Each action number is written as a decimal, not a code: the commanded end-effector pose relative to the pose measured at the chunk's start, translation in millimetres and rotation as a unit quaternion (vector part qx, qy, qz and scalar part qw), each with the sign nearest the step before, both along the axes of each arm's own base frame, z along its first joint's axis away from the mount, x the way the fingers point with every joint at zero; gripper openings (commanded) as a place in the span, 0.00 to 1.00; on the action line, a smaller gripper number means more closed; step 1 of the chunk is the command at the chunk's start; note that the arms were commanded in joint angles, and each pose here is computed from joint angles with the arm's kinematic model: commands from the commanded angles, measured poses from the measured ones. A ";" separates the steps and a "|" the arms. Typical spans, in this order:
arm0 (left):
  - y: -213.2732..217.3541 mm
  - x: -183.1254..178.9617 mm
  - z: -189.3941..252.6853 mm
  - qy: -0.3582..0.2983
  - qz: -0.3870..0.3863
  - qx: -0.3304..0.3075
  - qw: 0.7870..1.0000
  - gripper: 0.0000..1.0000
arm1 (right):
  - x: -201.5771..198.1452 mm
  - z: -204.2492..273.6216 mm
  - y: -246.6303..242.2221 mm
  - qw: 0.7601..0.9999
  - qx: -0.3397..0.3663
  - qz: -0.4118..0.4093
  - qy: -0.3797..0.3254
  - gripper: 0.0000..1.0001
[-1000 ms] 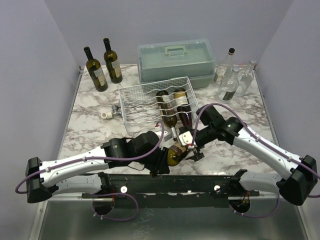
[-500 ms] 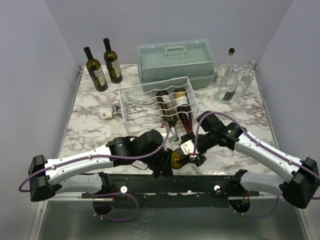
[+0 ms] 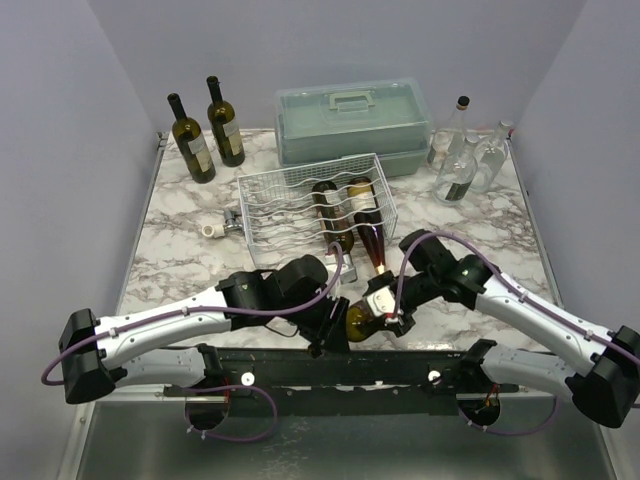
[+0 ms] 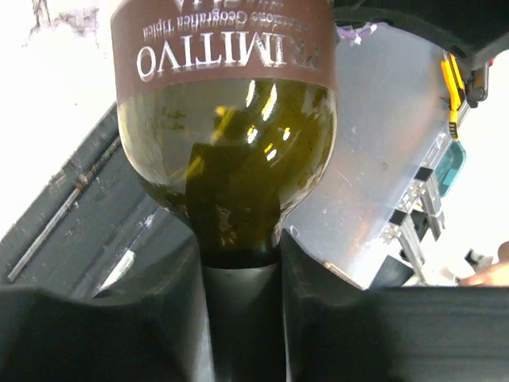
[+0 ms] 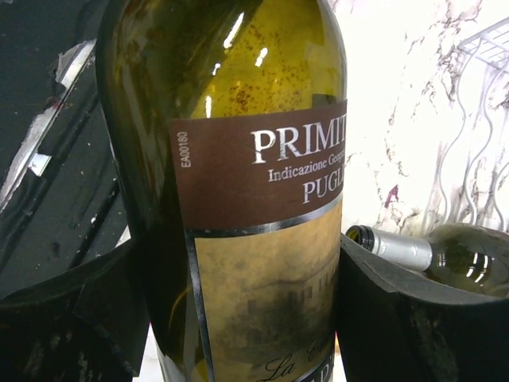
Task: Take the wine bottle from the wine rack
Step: Place the wine bottle at the center of the board.
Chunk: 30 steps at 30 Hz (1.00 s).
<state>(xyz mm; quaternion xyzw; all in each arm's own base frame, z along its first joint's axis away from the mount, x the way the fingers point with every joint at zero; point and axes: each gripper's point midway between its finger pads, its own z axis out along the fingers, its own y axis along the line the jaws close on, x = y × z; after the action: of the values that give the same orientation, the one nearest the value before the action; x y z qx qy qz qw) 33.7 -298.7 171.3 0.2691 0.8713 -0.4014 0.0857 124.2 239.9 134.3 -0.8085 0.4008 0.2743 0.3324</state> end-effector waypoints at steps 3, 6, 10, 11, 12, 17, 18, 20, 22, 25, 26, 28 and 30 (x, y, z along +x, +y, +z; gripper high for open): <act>-25.0 21.3 49.2 -0.056 0.005 -0.130 0.990 0.75 | -14.3 -5.2 -3.5 0.999 0.020 0.000 0.028 0.00; -25.3 22.4 51.4 -0.063 0.005 -0.146 0.987 0.85 | -15.6 -3.7 -5.0 0.999 0.032 -0.008 0.039 0.00; -24.1 26.4 54.9 -0.082 0.006 -0.158 0.984 0.89 | -14.3 -3.7 -7.8 0.998 0.036 -0.020 0.045 0.00; -23.3 28.4 56.8 -0.090 0.007 -0.161 0.983 0.89 | -14.0 -4.1 -8.7 0.998 0.039 -0.023 0.047 0.00; -21.9 31.7 60.1 -0.103 0.013 -0.165 0.981 0.91 | -13.7 -3.2 -9.0 0.997 0.043 -0.027 0.050 0.00; -10.9 57.4 83.5 -0.187 0.067 -0.193 0.961 0.96 | -11.4 5.0 -11.9 0.995 0.062 -0.044 0.066 0.00; -8.4 63.8 88.8 -0.202 0.083 -0.199 0.955 0.98 | -10.5 6.0 -13.1 0.994 0.064 -0.048 0.068 0.00; -4.6 73.9 104.6 -0.237 0.107 -0.226 0.939 0.99 | -7.5 9.3 -15.0 0.994 0.070 -0.057 0.069 0.00; -1.7 81.2 119.4 -0.263 0.125 -0.256 0.922 0.99 | -5.3 12.4 -17.0 0.992 0.075 -0.066 0.073 0.00; 4.6 93.0 138.1 -0.295 0.162 -0.291 0.895 0.99 | -3.1 16.8 -19.1 0.990 0.082 -0.079 0.083 0.00; 5.7 95.8 142.9 -0.303 0.169 -0.301 0.888 0.99 | -2.2 18.5 -19.6 0.989 0.085 -0.084 0.087 0.00; 11.2 104.8 150.8 -0.321 0.194 -0.311 0.874 0.99 | 2.3 23.0 -20.4 0.986 0.091 -0.101 0.095 0.00; 16.8 108.8 158.3 -0.333 0.212 -0.327 0.859 0.99 | 5.3 28.1 -21.3 0.984 0.098 -0.112 0.102 0.00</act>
<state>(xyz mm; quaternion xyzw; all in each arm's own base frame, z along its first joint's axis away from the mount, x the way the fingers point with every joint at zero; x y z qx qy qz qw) 117.4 -293.8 298.2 0.2041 0.6950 -0.5228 0.4495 127.7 209.2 133.1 -0.7157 0.5043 0.3221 0.3601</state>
